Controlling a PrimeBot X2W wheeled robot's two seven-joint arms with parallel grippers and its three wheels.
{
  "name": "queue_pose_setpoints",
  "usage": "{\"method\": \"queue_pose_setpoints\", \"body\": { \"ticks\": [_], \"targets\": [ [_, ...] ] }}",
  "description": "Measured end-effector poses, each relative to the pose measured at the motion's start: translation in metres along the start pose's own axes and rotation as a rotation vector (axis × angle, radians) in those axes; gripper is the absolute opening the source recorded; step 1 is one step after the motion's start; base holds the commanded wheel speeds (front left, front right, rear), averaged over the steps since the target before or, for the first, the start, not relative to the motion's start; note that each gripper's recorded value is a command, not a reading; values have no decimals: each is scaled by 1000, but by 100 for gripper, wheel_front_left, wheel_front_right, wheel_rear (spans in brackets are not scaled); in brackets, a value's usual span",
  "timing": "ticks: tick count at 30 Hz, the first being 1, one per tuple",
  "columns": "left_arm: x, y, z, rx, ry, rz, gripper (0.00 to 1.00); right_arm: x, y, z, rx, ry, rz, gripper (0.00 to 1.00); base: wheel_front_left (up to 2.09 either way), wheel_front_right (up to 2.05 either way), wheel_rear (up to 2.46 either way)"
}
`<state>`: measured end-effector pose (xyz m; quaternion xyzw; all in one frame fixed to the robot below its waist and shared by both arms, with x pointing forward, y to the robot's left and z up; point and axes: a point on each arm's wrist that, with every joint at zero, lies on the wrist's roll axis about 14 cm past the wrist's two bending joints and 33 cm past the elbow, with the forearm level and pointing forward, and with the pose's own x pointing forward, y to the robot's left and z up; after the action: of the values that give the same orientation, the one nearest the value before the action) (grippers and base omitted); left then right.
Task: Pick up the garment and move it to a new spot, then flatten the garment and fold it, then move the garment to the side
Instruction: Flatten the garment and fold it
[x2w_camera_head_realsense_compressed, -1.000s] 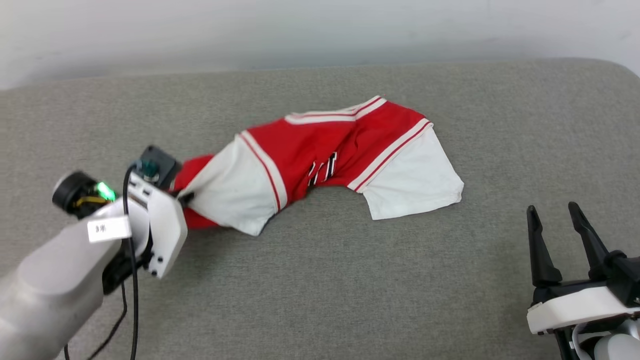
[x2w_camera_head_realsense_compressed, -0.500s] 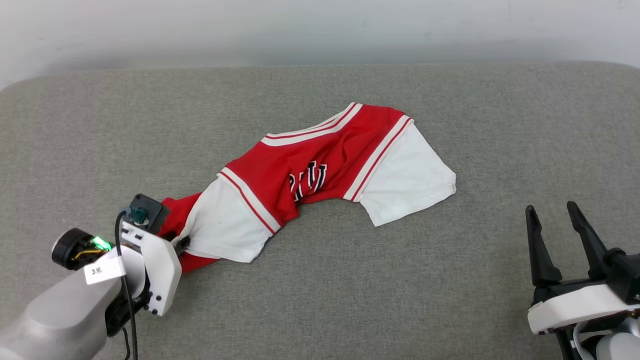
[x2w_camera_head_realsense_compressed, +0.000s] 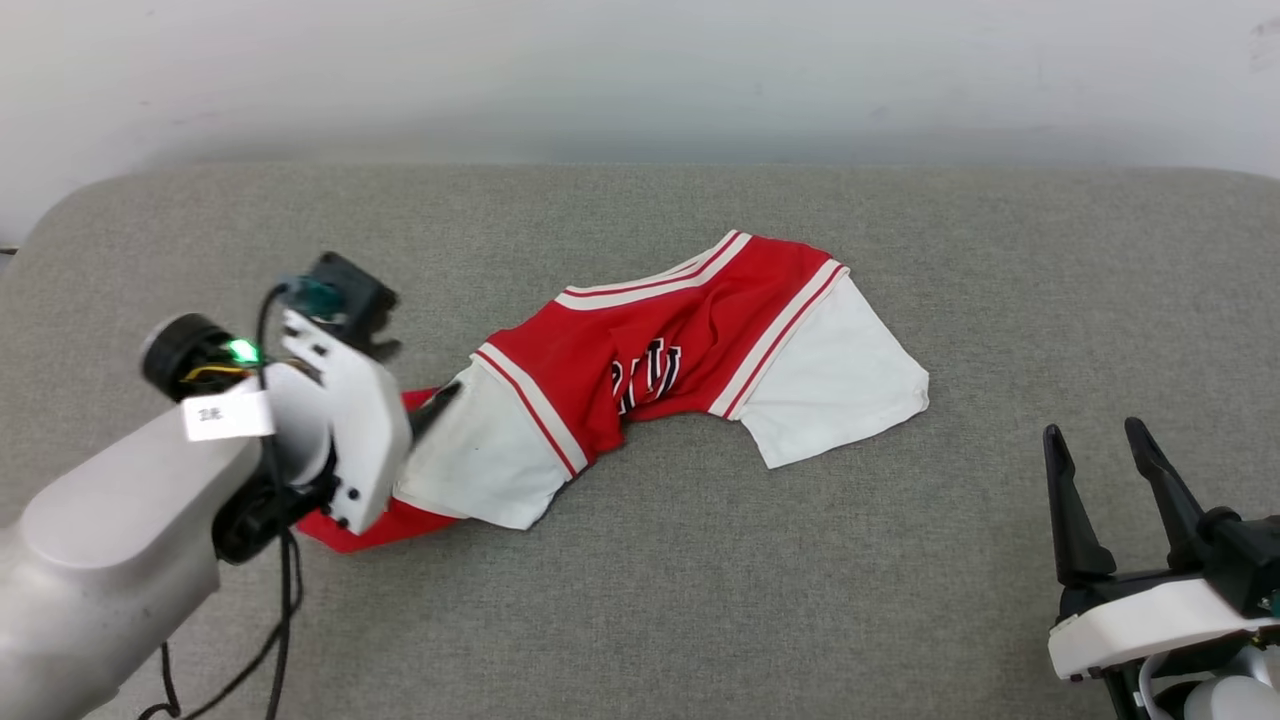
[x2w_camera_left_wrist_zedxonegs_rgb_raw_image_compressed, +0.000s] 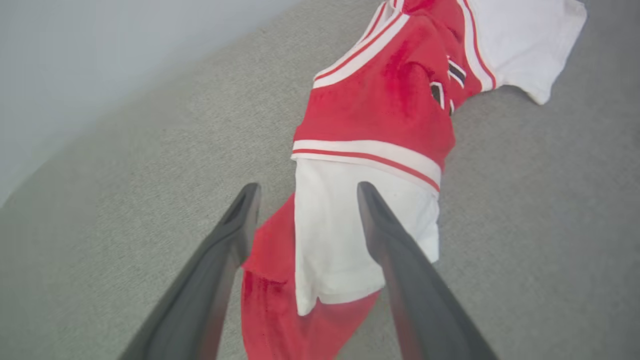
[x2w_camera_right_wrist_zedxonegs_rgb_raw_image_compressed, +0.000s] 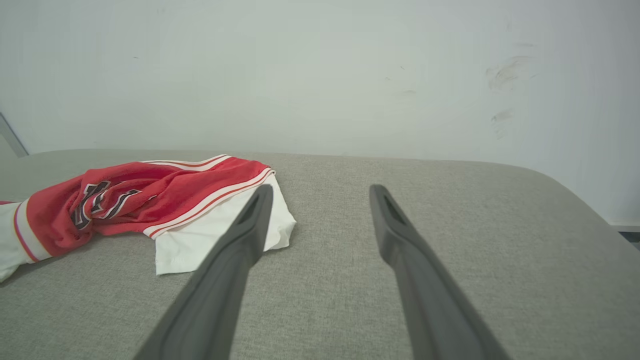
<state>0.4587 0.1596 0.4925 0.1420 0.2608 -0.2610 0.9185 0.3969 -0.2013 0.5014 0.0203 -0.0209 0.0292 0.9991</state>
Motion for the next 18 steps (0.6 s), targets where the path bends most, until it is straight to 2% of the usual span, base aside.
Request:
{"method": "queue_pose_setpoints", "body": {
  "ticks": [9,14,18],
  "targets": [
    [2,-67,-12,54,204,-244,100,-3,-6,-3,7,7,-19,100,0,0,0],
    [9,-86,-41,75,319,-317,100,-2,-11,-5,5,7,-35,100,0,0,0],
    [19,-88,-64,77,397,-334,100,1,-15,-10,3,16,-45,100,0,0,0]
  ]
}}
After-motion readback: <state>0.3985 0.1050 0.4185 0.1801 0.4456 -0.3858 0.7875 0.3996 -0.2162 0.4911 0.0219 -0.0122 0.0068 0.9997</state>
